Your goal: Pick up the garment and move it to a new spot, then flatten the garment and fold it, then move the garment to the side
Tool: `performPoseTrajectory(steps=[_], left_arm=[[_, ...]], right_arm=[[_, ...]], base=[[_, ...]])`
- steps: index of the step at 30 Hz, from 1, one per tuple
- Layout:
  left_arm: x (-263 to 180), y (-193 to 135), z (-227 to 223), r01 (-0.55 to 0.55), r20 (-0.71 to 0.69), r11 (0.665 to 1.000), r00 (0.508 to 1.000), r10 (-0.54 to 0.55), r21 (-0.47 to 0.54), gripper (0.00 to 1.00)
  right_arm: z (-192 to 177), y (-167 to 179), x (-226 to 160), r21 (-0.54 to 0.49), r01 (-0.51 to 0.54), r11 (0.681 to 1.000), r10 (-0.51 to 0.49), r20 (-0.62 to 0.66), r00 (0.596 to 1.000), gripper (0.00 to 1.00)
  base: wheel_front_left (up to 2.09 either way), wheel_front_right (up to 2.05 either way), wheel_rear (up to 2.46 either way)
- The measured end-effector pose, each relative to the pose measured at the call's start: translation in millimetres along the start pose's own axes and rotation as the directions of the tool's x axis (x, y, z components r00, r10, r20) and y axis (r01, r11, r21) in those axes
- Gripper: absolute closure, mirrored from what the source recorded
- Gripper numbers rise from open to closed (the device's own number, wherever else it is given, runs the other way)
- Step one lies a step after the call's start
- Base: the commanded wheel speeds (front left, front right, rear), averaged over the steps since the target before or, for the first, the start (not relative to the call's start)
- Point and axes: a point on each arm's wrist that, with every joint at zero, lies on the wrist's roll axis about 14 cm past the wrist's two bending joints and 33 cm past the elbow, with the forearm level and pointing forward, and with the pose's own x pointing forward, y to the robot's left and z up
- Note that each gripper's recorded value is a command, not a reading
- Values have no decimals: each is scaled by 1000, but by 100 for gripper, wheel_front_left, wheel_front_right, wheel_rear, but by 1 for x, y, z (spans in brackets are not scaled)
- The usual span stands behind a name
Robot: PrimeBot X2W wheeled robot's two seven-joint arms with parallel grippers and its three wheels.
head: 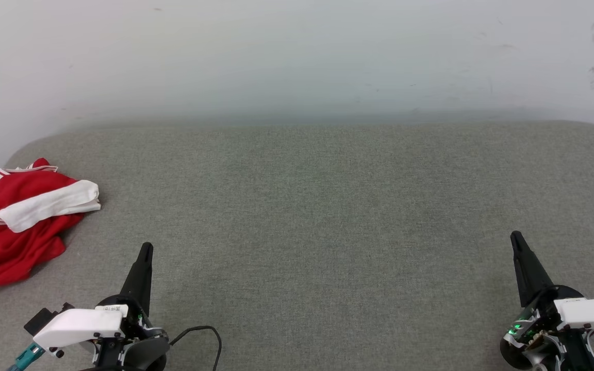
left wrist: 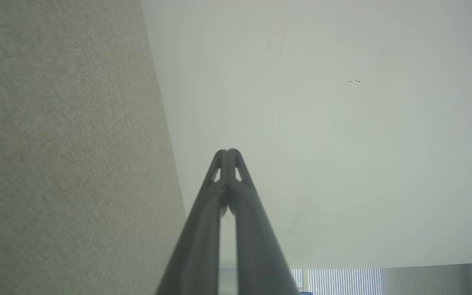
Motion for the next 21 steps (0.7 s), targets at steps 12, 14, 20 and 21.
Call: performPoseTrajectory(steps=[12,14,20,21], left_arm=[[0,0,0,0,-1,1000,1000,0,0,100],[0,0,0,0,0,1000,1000,0,0,100],[0,0,0,0,0,1000,1000,0,0,100],[0,0,0,0,0,1000,1000,0,0,100]], right_arm=[[0,0,0,0,0,1000,0,0,1000,100],[0,0,0,0,0,1000,0,0,1000,100],[0,0,0,0,0,1000,0,0,1000,100],[0,0,0,0,0,1000,0,0,1000,100]], base=[[0,0,0],[0,0,0],[0,0,0],[0,0,0]])
